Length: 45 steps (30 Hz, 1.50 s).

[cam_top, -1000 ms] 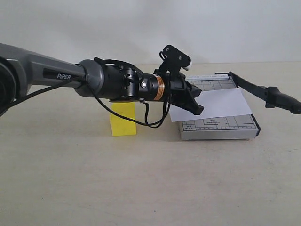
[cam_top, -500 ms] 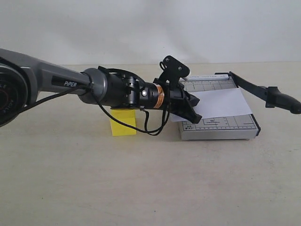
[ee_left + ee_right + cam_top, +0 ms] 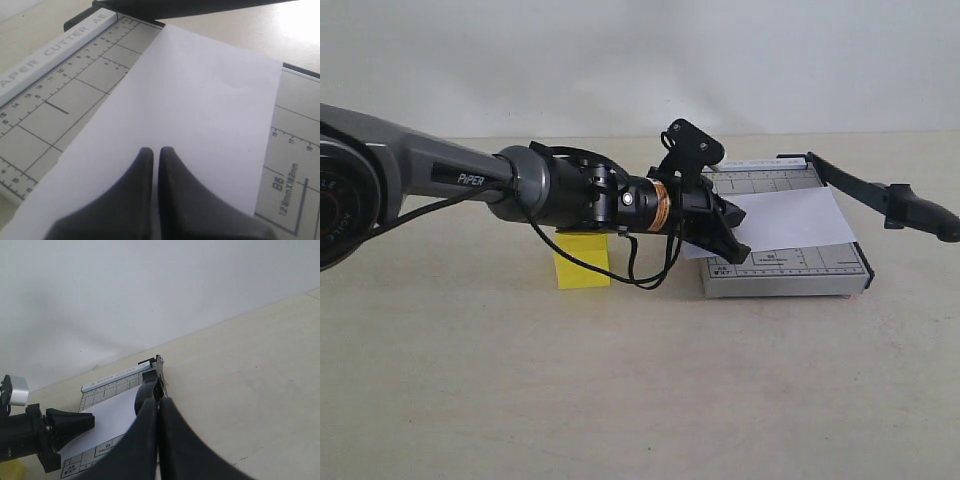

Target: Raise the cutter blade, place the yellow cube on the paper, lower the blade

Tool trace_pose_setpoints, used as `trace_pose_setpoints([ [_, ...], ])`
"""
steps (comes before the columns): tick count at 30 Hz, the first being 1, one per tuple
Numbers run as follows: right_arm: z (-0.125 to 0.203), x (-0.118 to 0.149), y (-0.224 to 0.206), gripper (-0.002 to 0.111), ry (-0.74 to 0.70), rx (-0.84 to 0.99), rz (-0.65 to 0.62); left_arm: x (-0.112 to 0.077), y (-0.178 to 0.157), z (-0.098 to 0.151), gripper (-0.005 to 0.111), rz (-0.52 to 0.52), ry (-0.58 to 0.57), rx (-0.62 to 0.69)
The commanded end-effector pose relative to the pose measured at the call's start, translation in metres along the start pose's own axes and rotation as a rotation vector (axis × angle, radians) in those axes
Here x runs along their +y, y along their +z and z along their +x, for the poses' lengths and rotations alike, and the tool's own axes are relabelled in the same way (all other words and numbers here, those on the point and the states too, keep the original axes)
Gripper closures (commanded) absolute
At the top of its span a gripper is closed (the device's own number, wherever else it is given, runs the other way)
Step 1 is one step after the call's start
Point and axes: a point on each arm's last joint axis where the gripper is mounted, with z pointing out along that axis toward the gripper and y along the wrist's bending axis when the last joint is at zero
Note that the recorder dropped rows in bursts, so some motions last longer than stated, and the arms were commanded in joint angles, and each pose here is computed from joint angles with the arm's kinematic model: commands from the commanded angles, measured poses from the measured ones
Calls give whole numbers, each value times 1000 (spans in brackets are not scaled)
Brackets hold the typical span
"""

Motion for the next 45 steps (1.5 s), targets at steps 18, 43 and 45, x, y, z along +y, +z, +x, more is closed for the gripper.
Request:
trace_pose_setpoints([
  [18,0,0,0,108,8,-8,3,-22,28,-2,102,57,28,-40],
  [43,0,0,0,108,8,-8,3,9,-32,-95,81,-302,-55,-65],
  [45,0,0,0,108,8,-8,3,16,-58,-115,71,-418,-76,-52],
])
